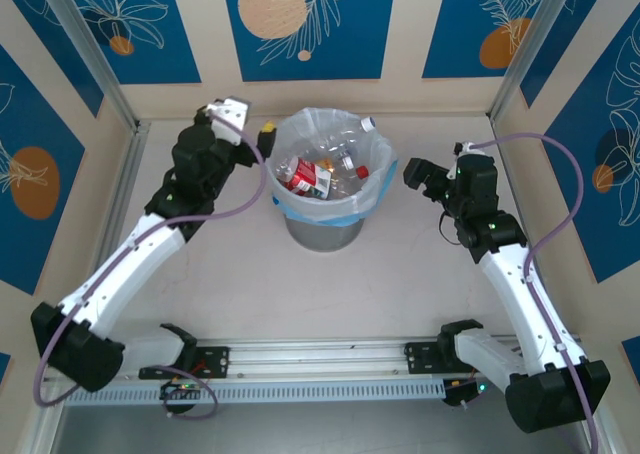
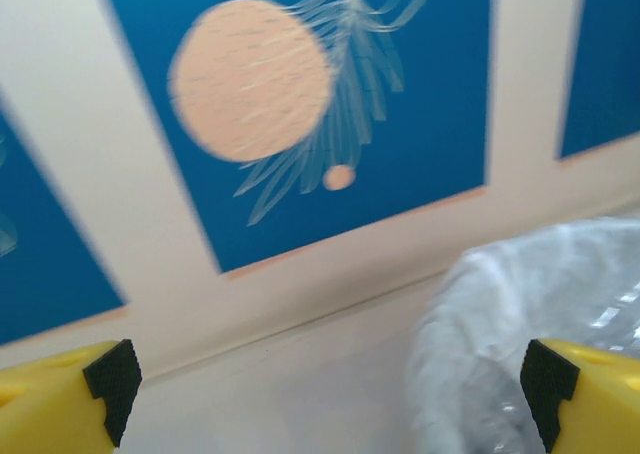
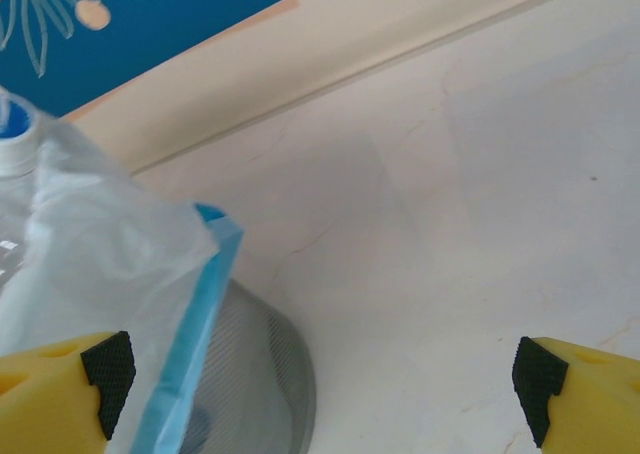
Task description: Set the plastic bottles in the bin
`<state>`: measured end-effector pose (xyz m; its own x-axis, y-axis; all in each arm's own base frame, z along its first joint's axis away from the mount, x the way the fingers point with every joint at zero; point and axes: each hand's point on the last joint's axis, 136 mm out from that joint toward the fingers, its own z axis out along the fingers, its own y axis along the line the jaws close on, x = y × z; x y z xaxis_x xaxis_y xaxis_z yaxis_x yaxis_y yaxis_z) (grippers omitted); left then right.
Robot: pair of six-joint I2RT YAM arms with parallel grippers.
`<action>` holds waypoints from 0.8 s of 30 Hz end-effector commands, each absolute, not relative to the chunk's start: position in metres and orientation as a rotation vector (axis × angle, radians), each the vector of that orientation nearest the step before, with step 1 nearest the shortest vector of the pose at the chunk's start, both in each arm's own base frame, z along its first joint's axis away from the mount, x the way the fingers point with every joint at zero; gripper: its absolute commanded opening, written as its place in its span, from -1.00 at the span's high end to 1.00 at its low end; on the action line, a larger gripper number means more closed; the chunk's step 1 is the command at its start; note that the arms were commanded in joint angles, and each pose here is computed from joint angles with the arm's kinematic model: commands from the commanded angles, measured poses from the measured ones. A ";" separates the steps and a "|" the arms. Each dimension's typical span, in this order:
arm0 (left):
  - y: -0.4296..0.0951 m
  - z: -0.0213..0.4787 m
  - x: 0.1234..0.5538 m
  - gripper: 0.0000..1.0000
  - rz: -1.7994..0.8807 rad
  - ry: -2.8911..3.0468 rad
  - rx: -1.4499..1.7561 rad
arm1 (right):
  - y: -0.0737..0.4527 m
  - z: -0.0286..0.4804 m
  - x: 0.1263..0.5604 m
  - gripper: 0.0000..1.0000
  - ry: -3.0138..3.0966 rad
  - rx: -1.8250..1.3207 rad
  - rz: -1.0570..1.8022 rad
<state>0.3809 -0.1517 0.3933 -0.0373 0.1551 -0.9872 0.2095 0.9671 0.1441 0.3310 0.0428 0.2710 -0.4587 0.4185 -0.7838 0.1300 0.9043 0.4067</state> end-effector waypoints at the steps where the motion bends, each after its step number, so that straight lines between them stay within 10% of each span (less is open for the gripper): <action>1: -0.092 0.392 0.367 -0.98 0.108 1.605 -0.037 | 0.022 0.278 0.336 -0.99 1.946 0.506 0.322; 16: 0.057 0.223 0.307 -0.98 0.586 1.779 -0.517 | -0.044 0.199 0.333 -0.99 1.957 0.715 0.047; 24: 0.065 0.135 0.338 -0.98 0.359 1.916 -0.387 | -0.051 0.173 0.339 -0.99 1.990 0.733 0.061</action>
<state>0.3070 0.0808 0.1251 -0.4451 -0.0660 -0.8930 -0.5333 0.8207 0.2052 0.3293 -0.0496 0.1638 -0.3872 0.5215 -0.7603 0.4901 0.8149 0.3094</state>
